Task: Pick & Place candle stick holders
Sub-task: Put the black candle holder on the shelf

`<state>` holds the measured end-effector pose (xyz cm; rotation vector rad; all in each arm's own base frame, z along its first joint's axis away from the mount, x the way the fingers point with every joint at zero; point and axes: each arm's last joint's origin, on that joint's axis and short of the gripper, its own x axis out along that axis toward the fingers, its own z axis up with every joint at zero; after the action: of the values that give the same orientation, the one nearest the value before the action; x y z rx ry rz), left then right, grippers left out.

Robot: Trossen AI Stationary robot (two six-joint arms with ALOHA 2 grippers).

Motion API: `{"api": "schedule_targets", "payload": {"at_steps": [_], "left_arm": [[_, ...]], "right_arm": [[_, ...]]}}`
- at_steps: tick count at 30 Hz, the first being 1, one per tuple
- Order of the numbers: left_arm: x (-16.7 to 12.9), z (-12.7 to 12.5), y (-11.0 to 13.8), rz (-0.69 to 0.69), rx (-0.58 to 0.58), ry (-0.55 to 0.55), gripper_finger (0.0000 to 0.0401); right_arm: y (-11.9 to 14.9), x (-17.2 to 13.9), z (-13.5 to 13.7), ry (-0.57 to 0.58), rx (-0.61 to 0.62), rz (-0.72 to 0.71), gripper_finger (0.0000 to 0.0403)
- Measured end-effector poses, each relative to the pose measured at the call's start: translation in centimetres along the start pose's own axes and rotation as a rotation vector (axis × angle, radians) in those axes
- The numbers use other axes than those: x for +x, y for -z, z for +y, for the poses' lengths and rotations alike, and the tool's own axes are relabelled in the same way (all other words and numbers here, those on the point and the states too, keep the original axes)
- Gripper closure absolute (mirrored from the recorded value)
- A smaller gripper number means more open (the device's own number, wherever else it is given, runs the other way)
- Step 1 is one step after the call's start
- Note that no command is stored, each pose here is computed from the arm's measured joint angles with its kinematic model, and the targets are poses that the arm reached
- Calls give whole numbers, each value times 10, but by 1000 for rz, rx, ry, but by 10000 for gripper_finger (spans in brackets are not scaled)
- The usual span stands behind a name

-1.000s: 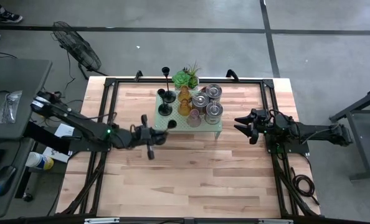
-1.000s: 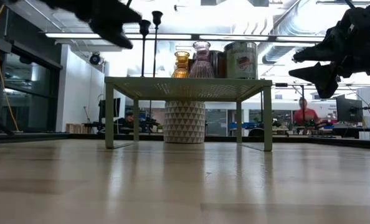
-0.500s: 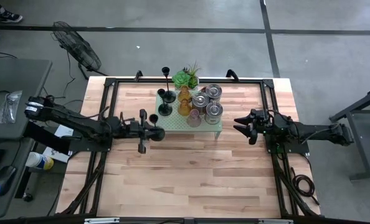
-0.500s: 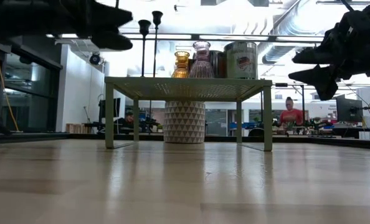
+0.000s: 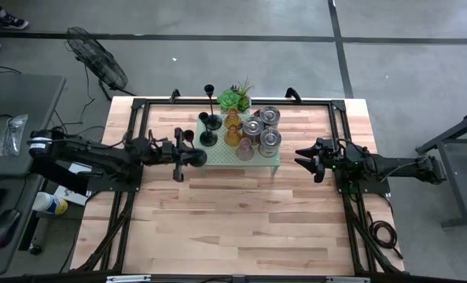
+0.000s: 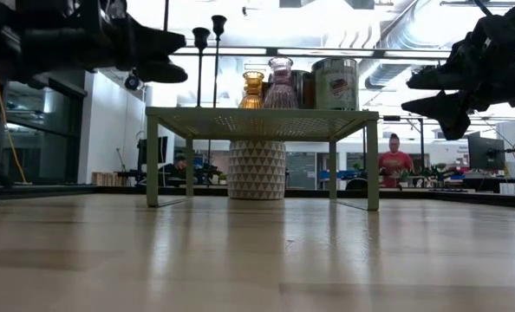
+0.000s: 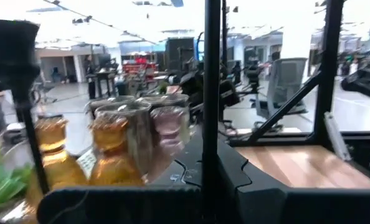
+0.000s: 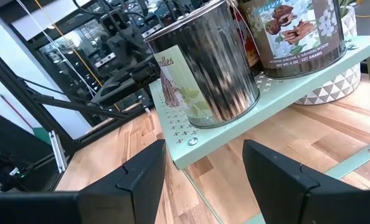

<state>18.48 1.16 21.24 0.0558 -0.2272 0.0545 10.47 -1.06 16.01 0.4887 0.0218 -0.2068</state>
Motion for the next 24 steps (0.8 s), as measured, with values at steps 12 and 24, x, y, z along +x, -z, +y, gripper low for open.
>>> {"api": "schedule_targets", "payload": {"at_steps": [12,24], "left_arm": [[8,5,14,3,-1,-24,401],[22,6,28,-13,-27,-52,401]], "right_arm": [[0,0,0,0,0,0,197],[0,0,0,-1,0,0,197]]}}
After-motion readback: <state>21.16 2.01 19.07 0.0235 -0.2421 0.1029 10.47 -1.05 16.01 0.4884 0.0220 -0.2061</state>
